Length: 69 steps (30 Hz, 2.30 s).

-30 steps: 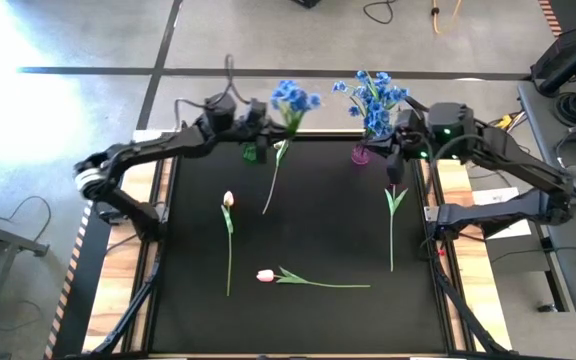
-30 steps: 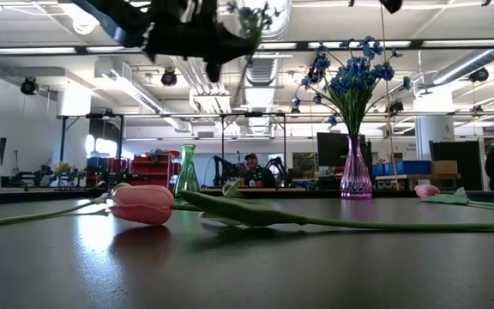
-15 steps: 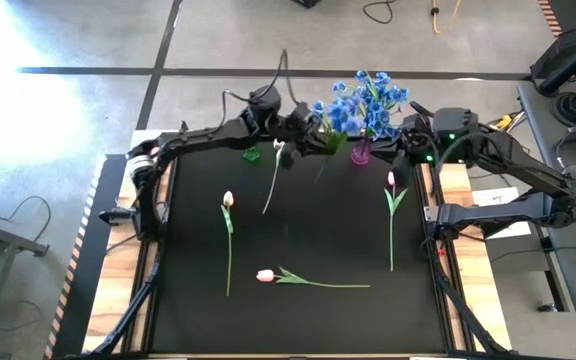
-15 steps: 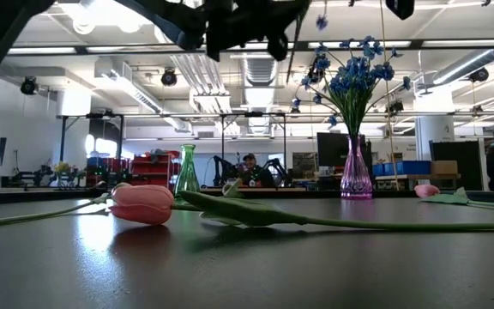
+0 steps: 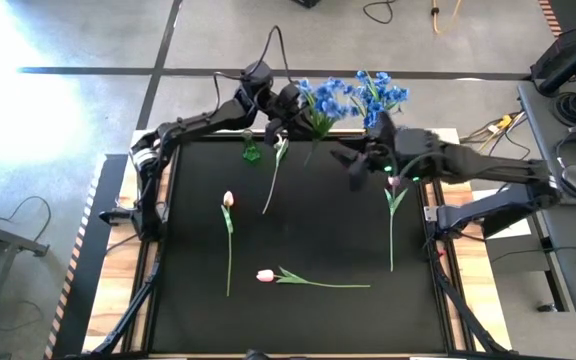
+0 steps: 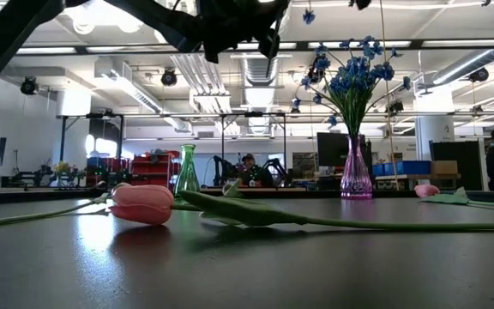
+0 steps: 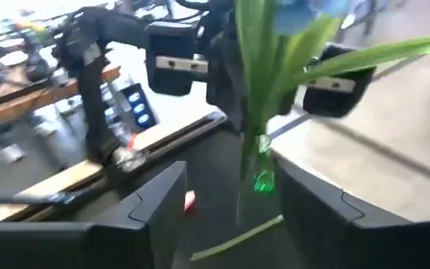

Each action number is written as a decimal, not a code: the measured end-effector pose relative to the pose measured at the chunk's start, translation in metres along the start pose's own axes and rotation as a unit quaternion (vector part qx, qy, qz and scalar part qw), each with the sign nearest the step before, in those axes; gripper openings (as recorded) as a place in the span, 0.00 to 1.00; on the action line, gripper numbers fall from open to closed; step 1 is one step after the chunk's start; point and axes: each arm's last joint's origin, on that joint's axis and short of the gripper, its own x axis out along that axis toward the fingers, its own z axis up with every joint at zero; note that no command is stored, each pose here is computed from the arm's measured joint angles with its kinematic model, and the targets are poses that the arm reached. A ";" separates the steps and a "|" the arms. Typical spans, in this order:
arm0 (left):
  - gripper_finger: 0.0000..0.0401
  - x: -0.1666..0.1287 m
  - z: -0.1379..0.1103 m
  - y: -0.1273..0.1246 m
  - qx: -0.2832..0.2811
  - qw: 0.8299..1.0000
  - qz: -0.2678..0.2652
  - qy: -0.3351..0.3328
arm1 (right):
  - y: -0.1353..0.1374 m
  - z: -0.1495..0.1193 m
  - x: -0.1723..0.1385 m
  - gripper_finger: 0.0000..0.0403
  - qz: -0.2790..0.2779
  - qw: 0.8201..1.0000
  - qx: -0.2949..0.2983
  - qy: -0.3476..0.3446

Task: Sort flowers into vase by color
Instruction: Put the blue flowers into the violet vase

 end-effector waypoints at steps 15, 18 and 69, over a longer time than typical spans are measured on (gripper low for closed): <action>0.00 -0.004 0.001 -0.001 0.014 1.000 0.000 0.001 | 0.018 0.000 0.052 0.47 -0.082 0.990 0.032 -0.112; 0.00 -0.004 0.001 -0.001 0.007 1.000 0.001 0.001 | 0.016 0.001 0.055 0.45 -0.086 0.989 0.040 -0.117; 0.43 -0.096 0.004 0.022 0.003 0.983 0.183 -0.014 | -0.009 0.062 0.015 0.03 -0.066 0.982 -0.170 -0.040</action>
